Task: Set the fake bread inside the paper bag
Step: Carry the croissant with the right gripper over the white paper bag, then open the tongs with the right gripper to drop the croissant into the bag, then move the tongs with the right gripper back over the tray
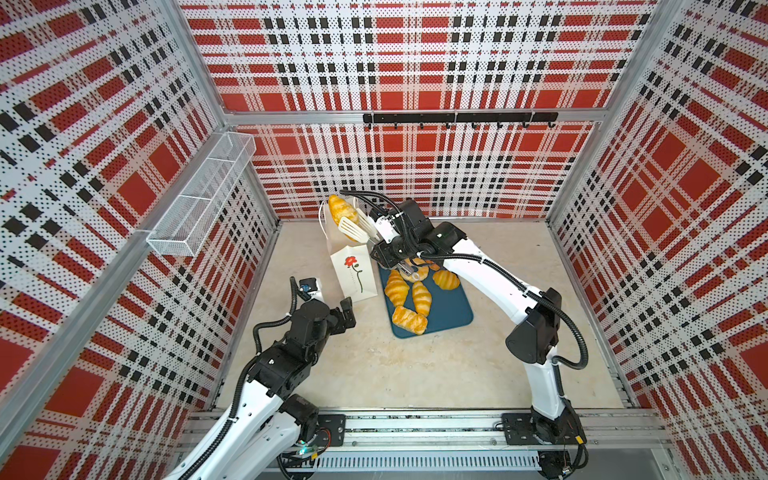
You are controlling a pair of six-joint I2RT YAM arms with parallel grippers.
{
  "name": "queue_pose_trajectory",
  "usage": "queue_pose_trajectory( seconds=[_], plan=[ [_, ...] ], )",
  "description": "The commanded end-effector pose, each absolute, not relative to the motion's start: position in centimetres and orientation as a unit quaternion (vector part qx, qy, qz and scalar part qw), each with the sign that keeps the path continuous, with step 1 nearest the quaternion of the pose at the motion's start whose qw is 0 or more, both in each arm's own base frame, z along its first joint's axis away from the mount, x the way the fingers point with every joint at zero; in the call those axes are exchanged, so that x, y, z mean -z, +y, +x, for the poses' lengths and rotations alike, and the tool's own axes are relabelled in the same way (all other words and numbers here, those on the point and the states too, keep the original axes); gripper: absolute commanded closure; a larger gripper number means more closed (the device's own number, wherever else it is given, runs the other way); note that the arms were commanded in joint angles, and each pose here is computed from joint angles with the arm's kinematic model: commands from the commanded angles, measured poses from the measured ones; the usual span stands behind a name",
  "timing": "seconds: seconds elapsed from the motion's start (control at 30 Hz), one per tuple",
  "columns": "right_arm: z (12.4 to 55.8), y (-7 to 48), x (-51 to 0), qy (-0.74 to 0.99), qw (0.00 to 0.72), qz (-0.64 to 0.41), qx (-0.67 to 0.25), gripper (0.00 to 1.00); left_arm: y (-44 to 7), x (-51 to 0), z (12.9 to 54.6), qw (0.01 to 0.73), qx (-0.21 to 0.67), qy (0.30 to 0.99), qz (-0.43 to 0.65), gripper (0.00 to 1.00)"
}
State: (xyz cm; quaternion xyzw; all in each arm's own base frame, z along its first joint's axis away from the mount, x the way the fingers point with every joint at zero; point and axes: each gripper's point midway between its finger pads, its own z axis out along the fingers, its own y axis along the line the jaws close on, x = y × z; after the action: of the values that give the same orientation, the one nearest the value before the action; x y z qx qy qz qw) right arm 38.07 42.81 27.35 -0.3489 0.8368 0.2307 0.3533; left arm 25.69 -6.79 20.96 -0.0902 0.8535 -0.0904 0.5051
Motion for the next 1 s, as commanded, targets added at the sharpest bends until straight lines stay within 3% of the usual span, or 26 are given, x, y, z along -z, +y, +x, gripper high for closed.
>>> queue_pose_trajectory(
  seconds=[0.0, 0.43, 0.97],
  plan=[
    [39.0, 43.7, -29.4, 0.818, 0.391, -0.350, -0.235, 0.54, -6.5, -20.8, 25.6, 0.500, 0.089, 0.856, -0.098, 0.01],
    [39.0, 42.9, -29.8, 0.821, 0.394, -0.350, -0.221, 0.39, -6.5, -21.5, 25.2, 0.501, 0.097, 0.855, -0.099, 0.01],
    [35.6, 38.9, -31.3, 0.815, 0.400, -0.372, -0.193, 0.40, -6.9, -21.0, 24.3, 0.500, 0.094, 0.855, -0.097, 0.01]
  ],
)
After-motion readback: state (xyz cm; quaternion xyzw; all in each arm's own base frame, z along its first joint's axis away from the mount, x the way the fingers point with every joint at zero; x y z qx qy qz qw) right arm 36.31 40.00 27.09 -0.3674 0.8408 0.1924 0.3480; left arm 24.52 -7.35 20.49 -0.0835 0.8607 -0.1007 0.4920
